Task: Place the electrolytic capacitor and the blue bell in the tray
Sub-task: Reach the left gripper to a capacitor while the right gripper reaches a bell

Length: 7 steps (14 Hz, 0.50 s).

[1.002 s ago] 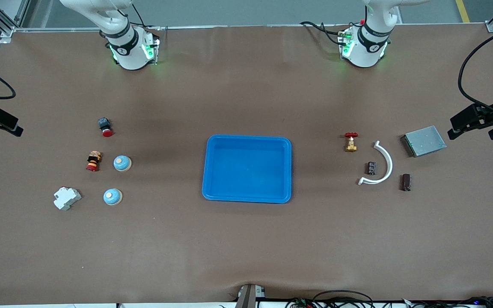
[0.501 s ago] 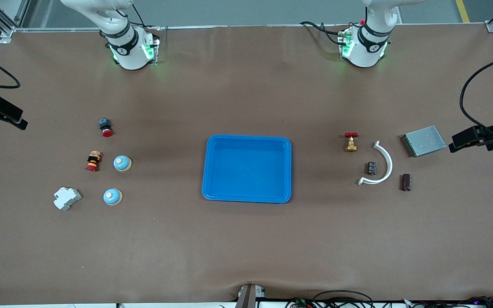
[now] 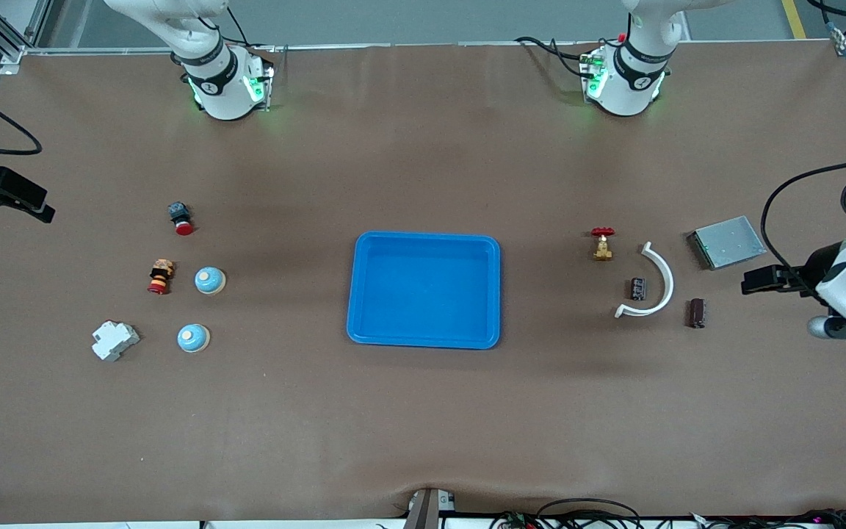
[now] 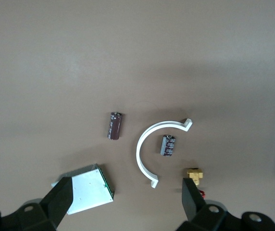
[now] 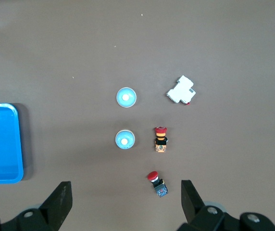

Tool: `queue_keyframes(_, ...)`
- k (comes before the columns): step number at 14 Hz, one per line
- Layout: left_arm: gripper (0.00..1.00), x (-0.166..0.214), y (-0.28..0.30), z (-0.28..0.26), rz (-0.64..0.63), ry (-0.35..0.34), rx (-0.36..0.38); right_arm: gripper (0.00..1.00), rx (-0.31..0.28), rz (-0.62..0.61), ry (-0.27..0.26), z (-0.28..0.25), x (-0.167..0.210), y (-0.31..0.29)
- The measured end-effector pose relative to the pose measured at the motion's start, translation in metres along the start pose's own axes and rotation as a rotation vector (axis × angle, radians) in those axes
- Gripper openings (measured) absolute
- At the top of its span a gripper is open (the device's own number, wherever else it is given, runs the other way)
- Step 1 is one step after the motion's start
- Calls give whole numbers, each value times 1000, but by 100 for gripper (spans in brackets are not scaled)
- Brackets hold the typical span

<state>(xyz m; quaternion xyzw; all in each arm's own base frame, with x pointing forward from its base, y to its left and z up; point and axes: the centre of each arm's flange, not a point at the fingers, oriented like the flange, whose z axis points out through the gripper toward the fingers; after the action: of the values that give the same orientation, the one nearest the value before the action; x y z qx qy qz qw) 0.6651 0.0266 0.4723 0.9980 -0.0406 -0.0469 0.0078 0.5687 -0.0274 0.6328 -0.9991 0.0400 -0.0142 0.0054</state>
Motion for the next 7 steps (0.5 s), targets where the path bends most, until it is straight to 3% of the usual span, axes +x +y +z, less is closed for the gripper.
queue_keyframes(7, 100, 14, -37, 117, -9, 68, 45, 100, -2, 23, -10, 3, 0, 13)
